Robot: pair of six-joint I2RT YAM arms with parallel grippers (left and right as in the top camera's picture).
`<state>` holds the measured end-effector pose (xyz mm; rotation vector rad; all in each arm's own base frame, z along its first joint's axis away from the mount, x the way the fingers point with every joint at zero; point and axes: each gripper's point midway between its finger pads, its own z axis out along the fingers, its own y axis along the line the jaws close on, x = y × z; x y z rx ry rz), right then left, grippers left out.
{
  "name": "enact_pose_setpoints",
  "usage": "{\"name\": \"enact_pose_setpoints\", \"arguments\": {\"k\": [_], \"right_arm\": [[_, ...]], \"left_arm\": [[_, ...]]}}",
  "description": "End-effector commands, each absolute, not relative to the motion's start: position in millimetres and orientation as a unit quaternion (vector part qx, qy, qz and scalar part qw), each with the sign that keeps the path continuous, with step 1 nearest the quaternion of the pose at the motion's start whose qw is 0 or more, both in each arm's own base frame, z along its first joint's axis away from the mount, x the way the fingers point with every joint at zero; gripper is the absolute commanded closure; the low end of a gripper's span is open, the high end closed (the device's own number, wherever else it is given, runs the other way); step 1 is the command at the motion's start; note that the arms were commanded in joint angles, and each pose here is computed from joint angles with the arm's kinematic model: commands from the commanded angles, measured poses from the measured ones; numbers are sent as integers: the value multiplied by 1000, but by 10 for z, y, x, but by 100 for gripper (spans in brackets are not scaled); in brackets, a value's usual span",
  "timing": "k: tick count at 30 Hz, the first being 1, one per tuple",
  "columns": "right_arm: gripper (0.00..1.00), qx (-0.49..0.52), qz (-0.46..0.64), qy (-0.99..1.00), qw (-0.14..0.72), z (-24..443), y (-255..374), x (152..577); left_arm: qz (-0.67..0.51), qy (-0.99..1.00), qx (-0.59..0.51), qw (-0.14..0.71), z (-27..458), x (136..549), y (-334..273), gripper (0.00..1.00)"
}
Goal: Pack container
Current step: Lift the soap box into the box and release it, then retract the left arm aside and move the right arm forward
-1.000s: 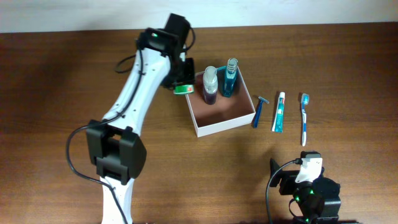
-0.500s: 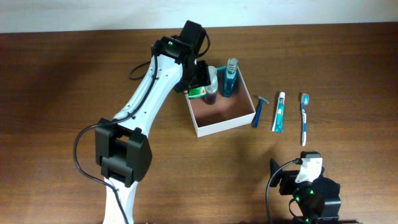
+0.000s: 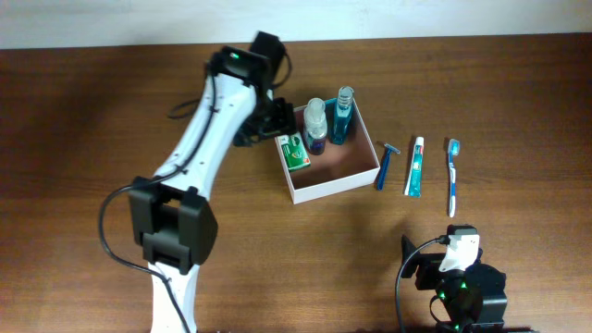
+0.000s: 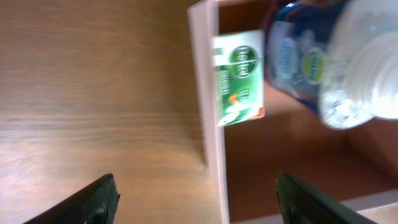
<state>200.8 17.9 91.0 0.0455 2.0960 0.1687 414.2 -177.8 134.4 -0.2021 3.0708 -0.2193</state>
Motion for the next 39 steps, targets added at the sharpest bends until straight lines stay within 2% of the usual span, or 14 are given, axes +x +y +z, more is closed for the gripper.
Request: {"name": "enact_pose_setpoints", "arguments": {"k": [1, 7, 13, 14, 15, 19, 24, 31, 39], "right_arm": [[1, 25, 70, 865, 497, 899, 166, 2010], [1, 25, 70, 865, 497, 899, 167, 2009], [1, 24, 71, 861, 503, 928, 168, 2025], [1, 23, 74, 859, 507, 950, 178, 2037], [1, 17, 89, 858, 506, 959, 235, 2034], [1, 39, 171, 847, 502, 1046, 429, 2025], [1, 41, 270, 811, 518, 1489, 679, 1983], [1, -12, 225, 791, 569, 2385, 636, 1869], [1, 42, 132, 872, 469, 2508, 372, 2130]], "left_arm": [[-90, 992, -30, 89, 1919, 4202, -1578, 18], [-43, 987, -40, 148, 2566, 4041, -1041, 16], [-27, 979, -50, 196, 3101, 3693, -659, 13], [-23, 978, -54, 203, 3166, 3638, -611, 7], [-20, 976, -57, 211, 3233, 3591, -568, 4], [-24, 965, -54, 254, 3531, 3400, -493, 1], [-31, 950, -57, 304, 3857, 3140, -429, 1], [-41, 937, -58, 342, 4094, 2907, -389, 1], [-42, 934, -58, 349, 4133, 2865, -382, 1]]}}
